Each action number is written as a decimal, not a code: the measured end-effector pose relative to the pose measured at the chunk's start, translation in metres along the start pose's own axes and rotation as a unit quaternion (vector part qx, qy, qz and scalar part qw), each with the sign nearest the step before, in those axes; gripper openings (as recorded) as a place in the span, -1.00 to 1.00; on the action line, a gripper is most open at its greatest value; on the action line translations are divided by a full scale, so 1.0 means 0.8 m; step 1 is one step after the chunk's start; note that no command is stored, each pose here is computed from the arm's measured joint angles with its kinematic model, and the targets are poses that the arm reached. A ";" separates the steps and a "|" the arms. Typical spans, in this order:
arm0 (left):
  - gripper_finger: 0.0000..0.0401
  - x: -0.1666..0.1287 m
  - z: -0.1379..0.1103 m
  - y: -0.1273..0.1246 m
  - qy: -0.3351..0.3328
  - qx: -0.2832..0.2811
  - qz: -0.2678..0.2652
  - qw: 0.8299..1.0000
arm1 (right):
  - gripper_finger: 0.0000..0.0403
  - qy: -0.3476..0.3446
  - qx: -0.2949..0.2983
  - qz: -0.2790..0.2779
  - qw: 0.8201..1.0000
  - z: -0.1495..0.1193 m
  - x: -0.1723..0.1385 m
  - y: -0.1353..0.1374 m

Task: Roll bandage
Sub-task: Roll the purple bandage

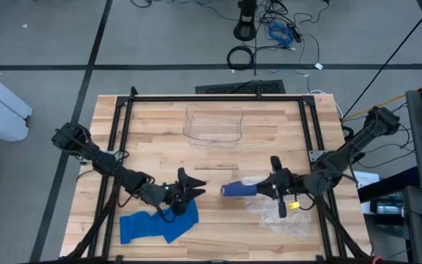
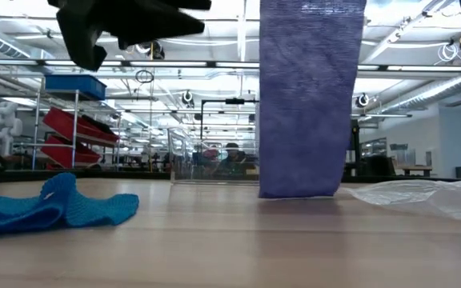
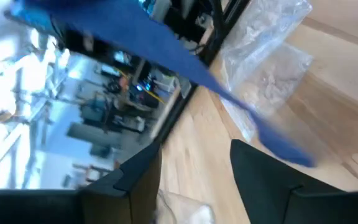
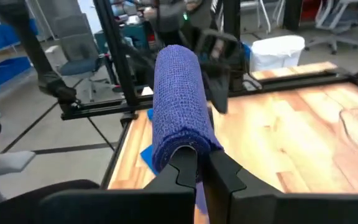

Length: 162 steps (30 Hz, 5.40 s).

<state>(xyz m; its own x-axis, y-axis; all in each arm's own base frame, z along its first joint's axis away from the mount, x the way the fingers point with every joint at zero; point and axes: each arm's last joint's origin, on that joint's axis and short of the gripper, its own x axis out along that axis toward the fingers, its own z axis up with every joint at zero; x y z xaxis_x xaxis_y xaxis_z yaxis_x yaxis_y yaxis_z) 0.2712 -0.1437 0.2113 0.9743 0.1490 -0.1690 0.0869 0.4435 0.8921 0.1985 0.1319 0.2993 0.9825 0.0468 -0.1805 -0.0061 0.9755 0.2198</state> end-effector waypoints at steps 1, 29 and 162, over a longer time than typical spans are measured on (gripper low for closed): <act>-0.05 -0.001 0.001 0.001 -0.003 0.005 0.003 1.000 | -1.00 0.002 0.003 -0.004 1.000 -0.001 0.003 -0.001; -0.12 0.033 -0.031 0.023 -0.067 -0.383 -0.103 0.916 | -1.00 -0.054 -0.160 -0.055 0.984 -0.010 0.059 -0.002; 0.68 0.045 -0.025 0.044 0.003 -0.590 -0.212 0.779 | -1.00 0.097 0.058 0.058 0.992 -0.096 0.086 0.037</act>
<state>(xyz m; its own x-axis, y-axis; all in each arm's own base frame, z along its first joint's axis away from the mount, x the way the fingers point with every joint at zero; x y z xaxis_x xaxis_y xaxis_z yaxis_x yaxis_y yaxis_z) 0.3054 -0.1049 0.2284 0.9087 -0.2291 -0.3491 0.1452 0.9573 -0.2502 0.2517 0.1810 0.2195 0.9219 0.2084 -0.3267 -0.0842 0.9306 0.3562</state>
